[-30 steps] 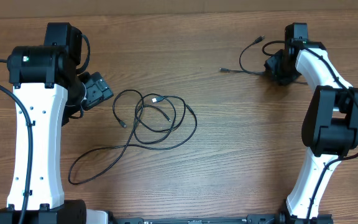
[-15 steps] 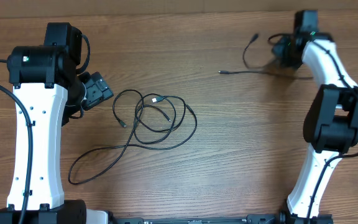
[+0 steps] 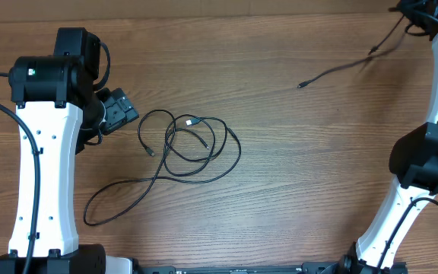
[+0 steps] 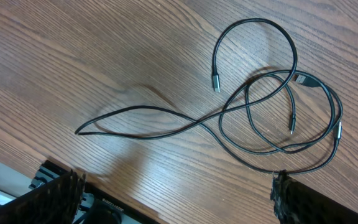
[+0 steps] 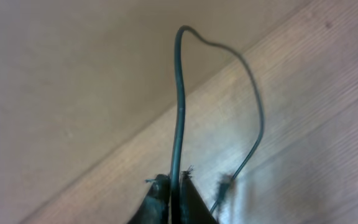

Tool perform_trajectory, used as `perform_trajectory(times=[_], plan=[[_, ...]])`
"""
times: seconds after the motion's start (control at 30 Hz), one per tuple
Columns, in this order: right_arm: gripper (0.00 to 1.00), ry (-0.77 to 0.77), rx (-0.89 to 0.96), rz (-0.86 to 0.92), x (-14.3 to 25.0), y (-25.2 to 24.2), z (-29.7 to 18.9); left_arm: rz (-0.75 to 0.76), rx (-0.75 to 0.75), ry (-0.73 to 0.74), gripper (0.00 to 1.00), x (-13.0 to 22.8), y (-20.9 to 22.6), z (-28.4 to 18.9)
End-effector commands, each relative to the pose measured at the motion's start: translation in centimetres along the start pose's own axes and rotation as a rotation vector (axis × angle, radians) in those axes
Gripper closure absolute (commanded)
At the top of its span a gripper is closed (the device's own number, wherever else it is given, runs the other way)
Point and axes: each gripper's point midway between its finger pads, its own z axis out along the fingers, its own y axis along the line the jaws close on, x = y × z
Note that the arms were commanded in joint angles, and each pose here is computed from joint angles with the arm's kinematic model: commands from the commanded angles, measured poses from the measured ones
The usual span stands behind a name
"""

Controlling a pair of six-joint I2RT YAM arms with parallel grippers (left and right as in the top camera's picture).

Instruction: Untangle cables

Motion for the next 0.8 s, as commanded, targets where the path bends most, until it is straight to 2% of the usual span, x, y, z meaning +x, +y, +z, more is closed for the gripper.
perform_trajectory(times=[0.0, 0.07, 0.13, 0.17, 0.27, 0.37, 0.57, 0.77], plan=[[0.64, 0.048, -0.022, -0.043, 1.3, 0.6, 0.5, 0.006, -0.004, 0.009, 0.01, 0.1, 0.0, 0.3], [0.38, 0.102, 0.000, -0.038, 3.0, -0.1, 1.5, 0.006, -0.004, 0.009, 0.00, 0.1, 0.0, 0.3], [0.22, 0.153, 0.019, -0.038, 4.6, -0.6, 2.4, 0.006, -0.004, 0.009, 0.01, 0.1, 0.0, 0.3], [0.18, 0.183, 0.027, -0.038, 5.6, -0.8, 2.8, 0.006, -0.004, 0.009, 0.01, 0.1, 0.0, 0.3], [0.17, 0.261, 0.049, -0.037, 8.2, -1.4, 3.7, 0.006, -0.004, 0.009, 0.00, 0.1, 0.0, 0.3], [0.10, 0.322, 0.075, -0.033, 10.4, -2.2, 4.2, 0.006, -0.004, 0.009, 0.00, 0.1, 0.0, 0.3], [0.10, 0.420, 0.130, 0.033, 14.0, -3.8, 5.0, 0.006, -0.004, 0.009, 0.01, 0.1, 0.0, 0.3], [0.10, 0.543, 0.065, 0.041, 19.4, -3.3, 6.9, 0.006, -0.004, 0.009, 0.00, 0.1, 0.0, 0.3]])
